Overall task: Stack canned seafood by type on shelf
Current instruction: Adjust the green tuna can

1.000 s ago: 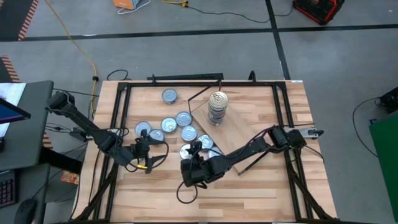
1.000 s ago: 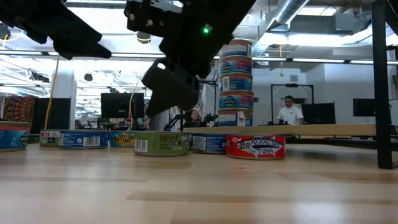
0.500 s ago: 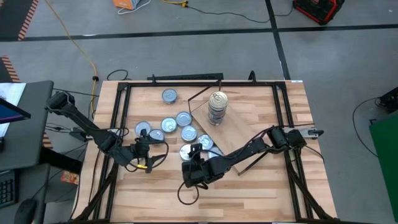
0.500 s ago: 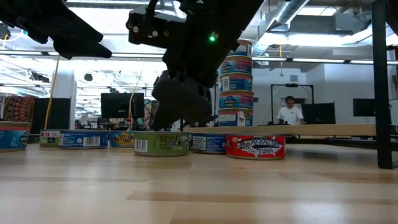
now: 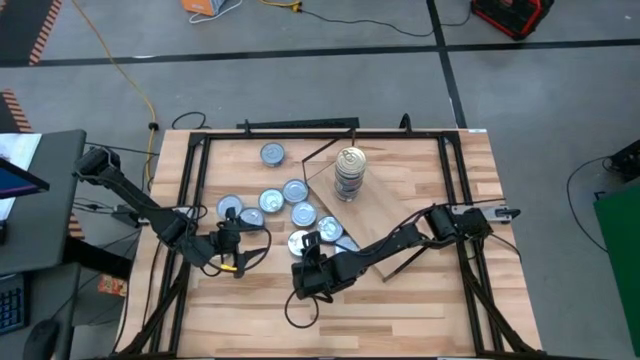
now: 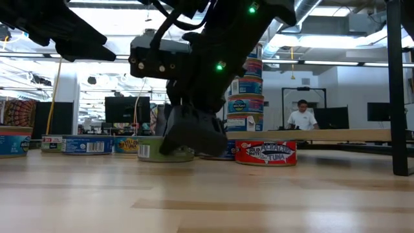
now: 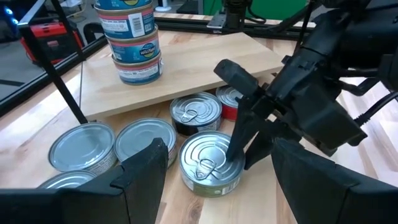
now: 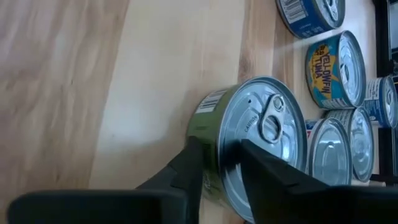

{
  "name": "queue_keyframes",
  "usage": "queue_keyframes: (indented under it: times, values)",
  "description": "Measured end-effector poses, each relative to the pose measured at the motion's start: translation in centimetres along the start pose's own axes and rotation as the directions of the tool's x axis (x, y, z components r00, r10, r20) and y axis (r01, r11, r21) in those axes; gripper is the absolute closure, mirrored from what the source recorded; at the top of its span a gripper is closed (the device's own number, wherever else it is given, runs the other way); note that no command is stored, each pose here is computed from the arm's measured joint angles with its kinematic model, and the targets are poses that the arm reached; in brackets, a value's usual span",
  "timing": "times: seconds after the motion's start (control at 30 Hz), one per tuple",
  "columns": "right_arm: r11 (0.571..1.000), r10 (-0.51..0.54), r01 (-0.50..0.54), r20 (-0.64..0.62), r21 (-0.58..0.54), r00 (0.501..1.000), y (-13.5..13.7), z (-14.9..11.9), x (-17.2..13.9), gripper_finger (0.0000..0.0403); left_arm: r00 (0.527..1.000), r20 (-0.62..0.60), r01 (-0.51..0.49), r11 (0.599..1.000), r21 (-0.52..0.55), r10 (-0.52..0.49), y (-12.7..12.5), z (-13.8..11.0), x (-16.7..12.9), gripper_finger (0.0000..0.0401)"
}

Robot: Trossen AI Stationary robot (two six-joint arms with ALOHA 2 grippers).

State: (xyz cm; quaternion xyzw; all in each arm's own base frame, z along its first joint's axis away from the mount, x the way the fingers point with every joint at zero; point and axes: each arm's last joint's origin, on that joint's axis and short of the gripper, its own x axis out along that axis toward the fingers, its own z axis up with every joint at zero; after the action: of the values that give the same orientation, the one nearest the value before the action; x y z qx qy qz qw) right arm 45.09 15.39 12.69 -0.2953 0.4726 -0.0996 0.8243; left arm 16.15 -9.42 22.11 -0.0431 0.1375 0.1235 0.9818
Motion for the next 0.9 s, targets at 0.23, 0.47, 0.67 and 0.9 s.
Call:
queue_keyframes:
  times: [0.23,0.47,0.67,0.9]
  values:
    - [0.999,0.030,-0.030,0.008,-0.028,1.000,0.17,0.09,-0.17,0.0336,1.000,0.000,0.000,1.000,0.000,0.000,0.00,0.00,0.00,0.0124]
    - [0.992,0.116,-0.114,0.027,-0.056,0.993,0.67,0.26,-0.52,0.0391,1.000,0.000,0.003,1.000,-0.008,-0.003,-0.01,0.00,0.00,0.0124]
    - [0.990,0.127,-0.125,0.029,-0.060,0.991,0.95,0.34,-0.70,0.0374,0.999,-0.018,0.045,0.997,-0.065,-0.046,-0.14,-0.05,0.00,0.0124]
    - [0.989,0.134,-0.131,0.037,-0.068,0.990,0.86,0.54,-0.92,0.0384,0.991,-0.058,0.109,0.982,-0.155,-0.119,-0.77,-0.51,0.67,0.0124]
